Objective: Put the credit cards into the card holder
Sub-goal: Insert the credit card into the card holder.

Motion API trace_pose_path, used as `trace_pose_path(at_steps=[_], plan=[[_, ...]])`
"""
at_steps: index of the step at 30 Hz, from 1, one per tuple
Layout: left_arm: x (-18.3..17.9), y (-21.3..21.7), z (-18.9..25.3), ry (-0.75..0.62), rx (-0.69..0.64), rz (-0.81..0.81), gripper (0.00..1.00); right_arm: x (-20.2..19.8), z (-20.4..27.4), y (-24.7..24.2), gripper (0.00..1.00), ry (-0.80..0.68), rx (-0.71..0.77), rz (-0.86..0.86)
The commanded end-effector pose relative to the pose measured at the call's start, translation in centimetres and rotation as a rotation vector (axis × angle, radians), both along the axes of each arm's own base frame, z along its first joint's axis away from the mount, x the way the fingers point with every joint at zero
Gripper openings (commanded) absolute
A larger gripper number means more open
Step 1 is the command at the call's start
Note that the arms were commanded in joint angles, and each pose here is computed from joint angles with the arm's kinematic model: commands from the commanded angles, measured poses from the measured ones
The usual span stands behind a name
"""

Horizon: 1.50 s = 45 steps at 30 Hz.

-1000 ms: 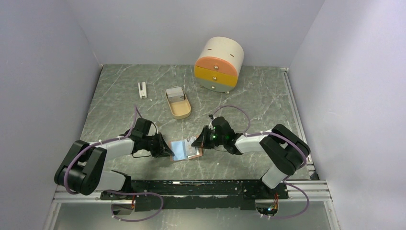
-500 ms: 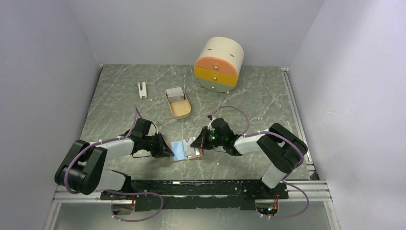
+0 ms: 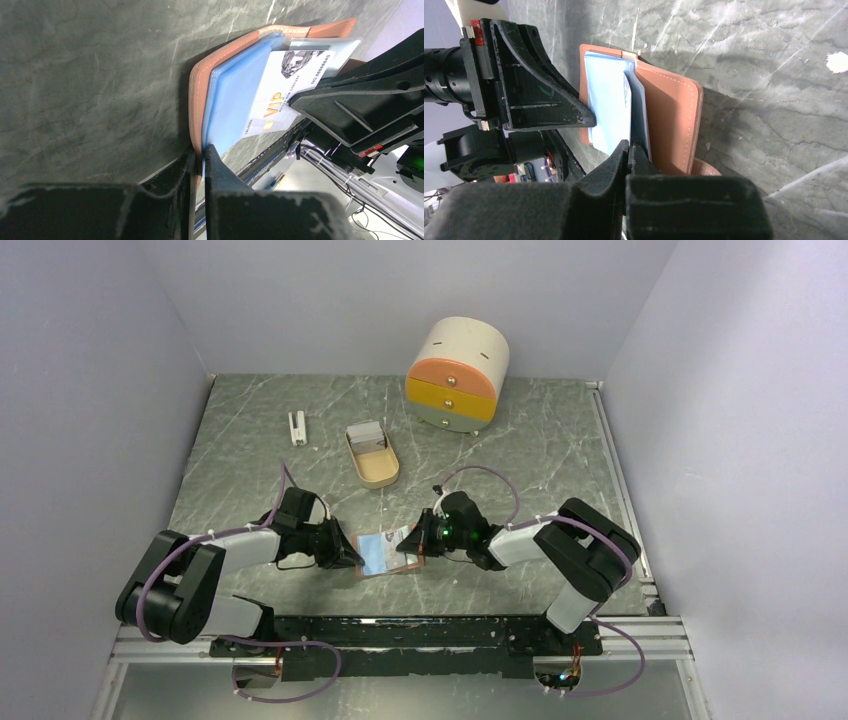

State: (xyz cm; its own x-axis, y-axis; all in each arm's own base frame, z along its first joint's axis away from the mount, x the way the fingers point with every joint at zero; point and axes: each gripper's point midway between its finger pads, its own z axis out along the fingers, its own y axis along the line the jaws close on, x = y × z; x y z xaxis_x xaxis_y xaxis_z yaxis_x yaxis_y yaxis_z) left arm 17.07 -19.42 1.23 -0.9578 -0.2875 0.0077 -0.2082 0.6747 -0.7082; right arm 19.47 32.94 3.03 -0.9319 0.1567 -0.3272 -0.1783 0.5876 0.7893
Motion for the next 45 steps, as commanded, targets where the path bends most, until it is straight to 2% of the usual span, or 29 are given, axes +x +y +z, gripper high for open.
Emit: trace_pose_path(at_steps=[1,15,19,24,30,36,45], plan=[[-0.7,0.2,-0.5,0.026,-0.001,0.001,0.12,-1.2,-1.9,-0.6,0.0,0.047,-0.044,0.007],[-0.4,-0.3,0.2,0.008,-0.04,-0.015,0.14,-1.1,-2.0,0.3,0.01,0.076,-0.041,0.017],[-0.5,-0.4,0.2,0.015,-0.038,-0.021,0.15,-1.1,-2.2,0.4,0.14,0.06,-0.08,0.049],[-0.3,-0.5,0.6,0.015,-0.044,-0.022,0.25,-0.4,-2.3,-1.0,0.32,0.024,-0.207,0.043],[-0.1,-0.6,1.2,-0.008,-0.057,-0.013,0.31,-0.4,-2.3,-1.6,0.4,0.018,-0.238,0.035],[-0.2,-1.0,1.7,-0.026,-0.095,-0.022,0.27,-0.5,-1.2,-0.3,0.42,0.004,-0.147,0.054],[-0.1,-1.5,2.2,-0.046,-0.148,-0.035,0.3,-0.8,0.4,2.7,0.4,-0.001,-0.005,0.122]])
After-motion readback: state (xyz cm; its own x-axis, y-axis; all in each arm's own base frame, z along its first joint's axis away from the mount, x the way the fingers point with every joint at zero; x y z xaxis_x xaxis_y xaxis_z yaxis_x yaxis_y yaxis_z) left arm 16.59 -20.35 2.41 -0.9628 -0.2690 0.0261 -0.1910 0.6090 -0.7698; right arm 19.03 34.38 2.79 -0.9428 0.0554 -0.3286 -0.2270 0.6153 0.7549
